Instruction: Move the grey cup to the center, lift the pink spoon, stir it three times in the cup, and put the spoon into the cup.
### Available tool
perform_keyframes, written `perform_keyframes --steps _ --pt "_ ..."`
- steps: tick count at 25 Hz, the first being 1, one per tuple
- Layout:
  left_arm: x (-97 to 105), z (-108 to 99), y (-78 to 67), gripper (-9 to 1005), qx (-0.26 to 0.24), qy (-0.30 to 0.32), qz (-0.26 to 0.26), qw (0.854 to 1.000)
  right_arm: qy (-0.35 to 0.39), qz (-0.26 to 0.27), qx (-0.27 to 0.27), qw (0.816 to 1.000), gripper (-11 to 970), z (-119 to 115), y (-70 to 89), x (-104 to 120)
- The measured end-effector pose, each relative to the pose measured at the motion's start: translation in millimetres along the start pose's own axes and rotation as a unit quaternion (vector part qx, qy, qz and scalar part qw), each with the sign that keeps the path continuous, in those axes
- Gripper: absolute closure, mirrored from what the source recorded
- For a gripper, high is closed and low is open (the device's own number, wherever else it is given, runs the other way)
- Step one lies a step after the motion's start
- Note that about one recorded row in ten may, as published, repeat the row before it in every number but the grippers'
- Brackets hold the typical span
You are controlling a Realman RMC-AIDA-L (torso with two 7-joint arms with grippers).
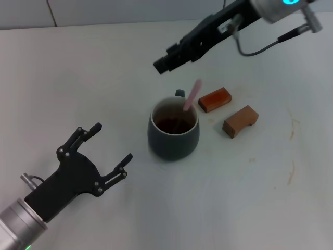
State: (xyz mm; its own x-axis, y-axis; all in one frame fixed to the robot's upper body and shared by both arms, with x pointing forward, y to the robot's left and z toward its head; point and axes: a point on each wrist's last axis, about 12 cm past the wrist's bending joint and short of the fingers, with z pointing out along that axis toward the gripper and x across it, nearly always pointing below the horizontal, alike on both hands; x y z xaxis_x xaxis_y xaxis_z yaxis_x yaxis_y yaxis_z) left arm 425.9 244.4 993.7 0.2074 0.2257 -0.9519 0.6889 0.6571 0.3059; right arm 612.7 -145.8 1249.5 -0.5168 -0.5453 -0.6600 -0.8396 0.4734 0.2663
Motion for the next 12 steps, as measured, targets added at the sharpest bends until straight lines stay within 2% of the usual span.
perform_keyframes --steps 2,5,8,10,12 --pt "-0.3 0.8 0.6 133 0.000 -0.001 0.001 1.000 -0.042 -0.032 -0.003 0.999 512 -14.7 3.9 10.2" --pt "-0.7 1.5 3.4 133 -0.008 -0.003 0.001 1.000 -0.124 -0.098 -0.019 0.987 392 -29.8 13.8 45.7" --pt "-0.6 0.4 4.4 133 -0.012 -0.002 -0.002 1.000 -0.228 -0.155 -0.029 0.961 292 -32.5 21.0 94.0" --pt "-0.4 -0.4 4.5 133 -0.014 -0.002 -0.004 1.000 -0.283 -0.166 -0.013 0.944 225 -30.8 20.3 128.5" --pt "-0.4 -0.2 4.5 133 -0.014 -0.002 -0.005 1.000 -0.321 -0.169 0.009 0.932 226 -26.5 18.1 162.4"
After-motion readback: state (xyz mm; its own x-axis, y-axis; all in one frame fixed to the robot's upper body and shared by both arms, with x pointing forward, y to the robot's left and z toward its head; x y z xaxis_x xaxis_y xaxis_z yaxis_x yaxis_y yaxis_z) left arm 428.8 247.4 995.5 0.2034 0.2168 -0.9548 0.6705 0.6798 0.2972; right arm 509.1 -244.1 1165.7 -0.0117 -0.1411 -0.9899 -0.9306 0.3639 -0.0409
